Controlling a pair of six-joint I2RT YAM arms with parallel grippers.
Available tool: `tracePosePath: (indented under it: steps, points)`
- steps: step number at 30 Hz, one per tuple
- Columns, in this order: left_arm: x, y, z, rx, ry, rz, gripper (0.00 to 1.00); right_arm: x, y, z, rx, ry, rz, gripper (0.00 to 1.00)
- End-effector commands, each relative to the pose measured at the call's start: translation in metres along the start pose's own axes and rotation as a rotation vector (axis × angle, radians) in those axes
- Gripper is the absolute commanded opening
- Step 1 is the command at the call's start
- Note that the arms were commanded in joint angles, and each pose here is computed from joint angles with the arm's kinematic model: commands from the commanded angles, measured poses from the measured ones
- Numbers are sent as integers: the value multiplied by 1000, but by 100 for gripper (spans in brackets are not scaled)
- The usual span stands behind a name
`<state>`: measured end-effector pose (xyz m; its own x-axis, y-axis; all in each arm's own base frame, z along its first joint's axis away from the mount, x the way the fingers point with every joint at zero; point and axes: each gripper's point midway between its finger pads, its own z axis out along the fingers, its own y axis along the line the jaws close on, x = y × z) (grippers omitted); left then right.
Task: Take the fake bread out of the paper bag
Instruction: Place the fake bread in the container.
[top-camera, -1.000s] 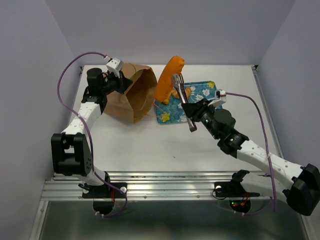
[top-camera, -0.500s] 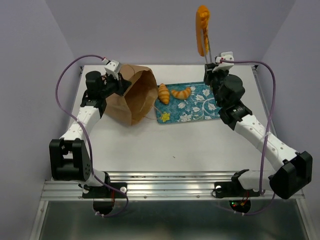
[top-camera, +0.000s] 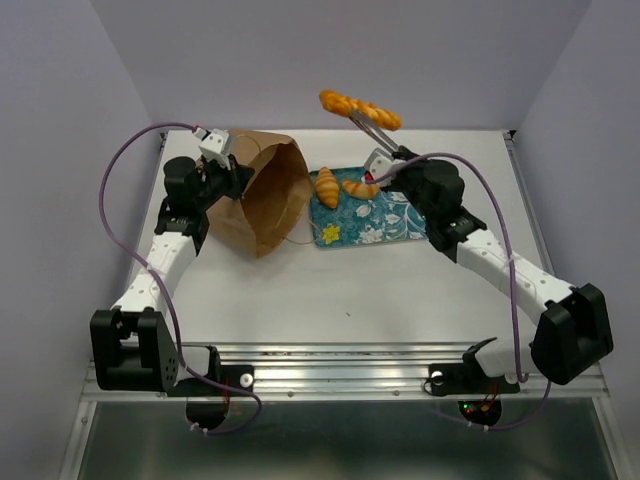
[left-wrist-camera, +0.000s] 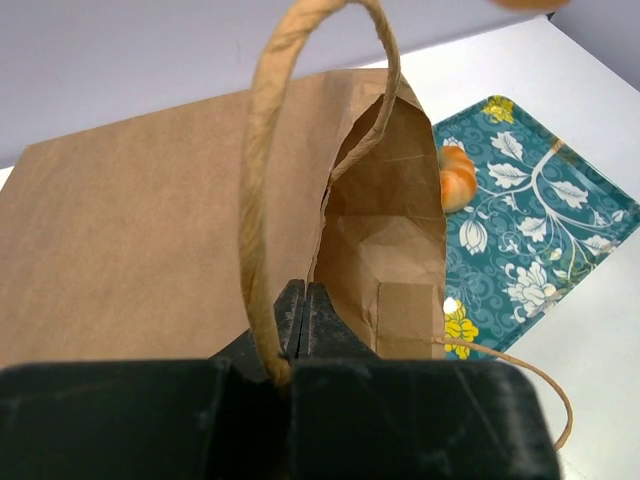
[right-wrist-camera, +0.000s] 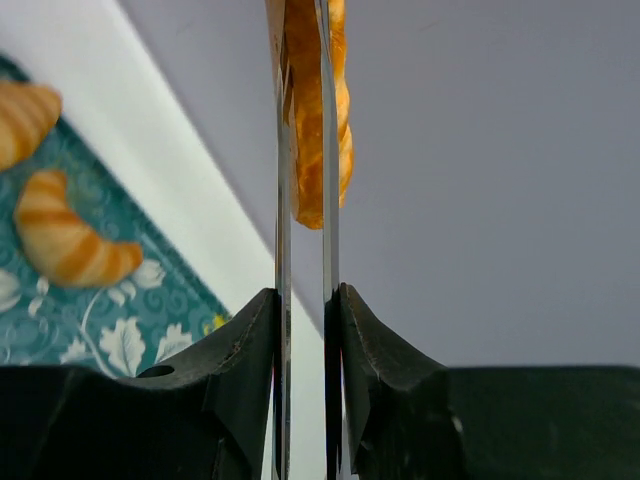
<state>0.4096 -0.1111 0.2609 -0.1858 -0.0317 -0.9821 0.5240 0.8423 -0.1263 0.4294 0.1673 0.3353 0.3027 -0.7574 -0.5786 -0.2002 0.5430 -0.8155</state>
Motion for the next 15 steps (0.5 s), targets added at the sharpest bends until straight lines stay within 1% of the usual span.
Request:
tracePosePath:
  steps: [1,2,4,6,8,9,11,15]
  points:
    - [-26,0,-12,-38,-94,38,0,-3,-7,-16,1,-38,-204,1]
    - [-23,1,-14,-45,-92,37,0,7,5,-23,-44,-14,-241,1]
    - [-19,2,-16,-55,-89,34,0,14,16,-28,-91,0,-260,1]
    - [-16,2,-18,-64,-87,32,0,29,28,-35,-130,43,-291,1]
    - [-16,0,-19,-65,-89,5,0,36,30,-42,-131,68,-325,1]
    - [-15,0,-20,-66,-89,5,0,43,38,-45,-158,84,-341,1]
    - [-17,0,-21,-69,-93,9,0,46,39,-52,-168,95,-349,1]
    - [-17,0,-23,-70,-96,15,0,62,53,-66,-247,152,-385,1]
